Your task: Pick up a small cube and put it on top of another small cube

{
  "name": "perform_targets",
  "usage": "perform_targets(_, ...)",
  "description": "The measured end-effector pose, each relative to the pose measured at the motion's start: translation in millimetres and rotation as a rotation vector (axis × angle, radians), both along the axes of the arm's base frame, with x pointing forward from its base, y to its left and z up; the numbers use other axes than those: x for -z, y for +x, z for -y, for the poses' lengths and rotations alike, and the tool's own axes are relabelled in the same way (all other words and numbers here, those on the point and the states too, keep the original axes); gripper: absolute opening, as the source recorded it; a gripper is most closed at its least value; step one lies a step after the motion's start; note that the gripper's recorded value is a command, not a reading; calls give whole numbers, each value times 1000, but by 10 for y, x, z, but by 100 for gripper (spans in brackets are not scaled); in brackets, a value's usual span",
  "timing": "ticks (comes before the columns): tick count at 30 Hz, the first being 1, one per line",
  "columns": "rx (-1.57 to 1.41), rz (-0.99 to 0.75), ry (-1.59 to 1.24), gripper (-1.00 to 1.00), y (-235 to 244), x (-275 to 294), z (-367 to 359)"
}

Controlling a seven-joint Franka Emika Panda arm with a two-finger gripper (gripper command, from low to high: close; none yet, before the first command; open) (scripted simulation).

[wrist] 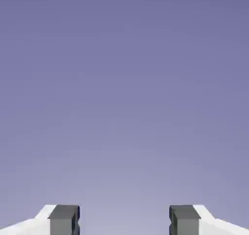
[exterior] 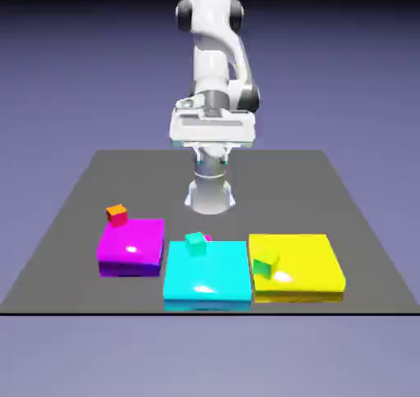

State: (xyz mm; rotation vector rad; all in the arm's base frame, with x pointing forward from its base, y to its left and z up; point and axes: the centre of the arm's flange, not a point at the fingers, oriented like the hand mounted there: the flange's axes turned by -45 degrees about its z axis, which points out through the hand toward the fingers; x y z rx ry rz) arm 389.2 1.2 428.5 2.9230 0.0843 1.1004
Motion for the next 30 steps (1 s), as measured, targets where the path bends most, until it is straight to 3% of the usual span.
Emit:
perform_targets(5, -1, -319, -16, 0, -233, 1171, 134)
perform_targets(11, -13, -698, -6, 0, -931, 2325, 241)
perform_targets(22, -12, -698, -7, 0, -917, 3008, 241)
perform_targets(23, -13, -698, -6, -100, -920, 3025, 241)
perform_targets(30, -10, -699, -13, -100, -895, 2674, 249)
